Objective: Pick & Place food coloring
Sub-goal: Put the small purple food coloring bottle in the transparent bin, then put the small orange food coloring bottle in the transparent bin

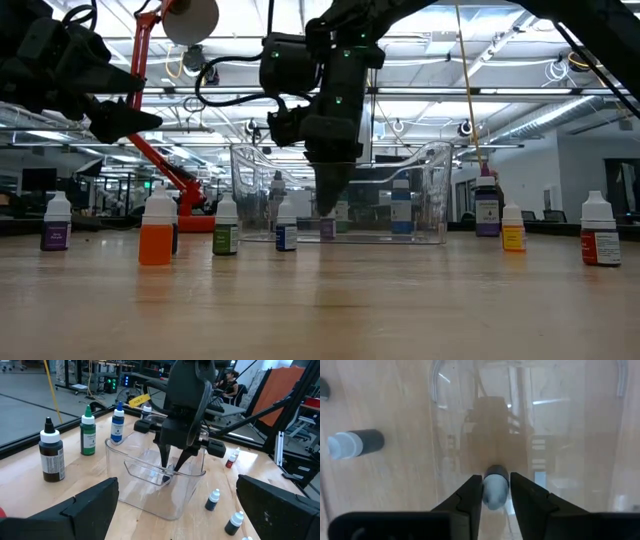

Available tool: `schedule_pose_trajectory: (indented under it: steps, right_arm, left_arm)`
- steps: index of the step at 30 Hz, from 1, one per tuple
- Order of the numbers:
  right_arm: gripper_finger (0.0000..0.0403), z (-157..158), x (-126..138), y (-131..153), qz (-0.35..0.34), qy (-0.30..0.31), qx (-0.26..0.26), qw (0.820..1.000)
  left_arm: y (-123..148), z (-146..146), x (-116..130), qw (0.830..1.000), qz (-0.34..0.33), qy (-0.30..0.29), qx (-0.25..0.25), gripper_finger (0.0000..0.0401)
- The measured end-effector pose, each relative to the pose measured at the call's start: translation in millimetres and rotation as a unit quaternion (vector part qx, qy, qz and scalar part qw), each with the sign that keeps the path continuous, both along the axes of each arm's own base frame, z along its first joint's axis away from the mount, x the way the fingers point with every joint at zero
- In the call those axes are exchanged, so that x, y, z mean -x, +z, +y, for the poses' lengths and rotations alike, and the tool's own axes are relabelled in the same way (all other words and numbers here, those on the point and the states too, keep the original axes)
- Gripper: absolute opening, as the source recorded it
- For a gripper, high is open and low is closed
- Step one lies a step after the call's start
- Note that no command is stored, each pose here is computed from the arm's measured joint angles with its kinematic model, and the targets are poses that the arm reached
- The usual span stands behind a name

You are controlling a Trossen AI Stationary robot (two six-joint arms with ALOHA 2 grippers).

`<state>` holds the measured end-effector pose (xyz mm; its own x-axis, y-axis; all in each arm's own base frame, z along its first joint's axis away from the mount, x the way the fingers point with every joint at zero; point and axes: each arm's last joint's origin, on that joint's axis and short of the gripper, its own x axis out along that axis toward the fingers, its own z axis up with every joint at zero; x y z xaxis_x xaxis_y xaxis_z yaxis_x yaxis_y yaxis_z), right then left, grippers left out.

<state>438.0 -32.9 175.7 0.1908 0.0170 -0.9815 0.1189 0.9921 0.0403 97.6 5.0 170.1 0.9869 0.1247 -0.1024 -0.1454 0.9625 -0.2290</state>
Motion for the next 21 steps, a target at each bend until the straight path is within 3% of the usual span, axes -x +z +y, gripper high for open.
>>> schedule_pose_trajectory:
  steps: [12,16,21]
  right_arm:
    - [0.0125,9,4,29,-0.041,0.011,0.004,0.999]
    - [0.0133,10,18,55,-0.043,-0.012,-0.001,0.999]
    - [0.0131,14,53,100,-0.018,-0.078,-0.016,0.997]
  left_arm:
    - [0,0,0,1.000,0.000,0.000,0.000,0.0399]
    - [0,0,0,1.000,0.000,0.000,0.000,0.0399]
    - [0,0,0,1.000,0.000,0.000,0.000,0.0399]
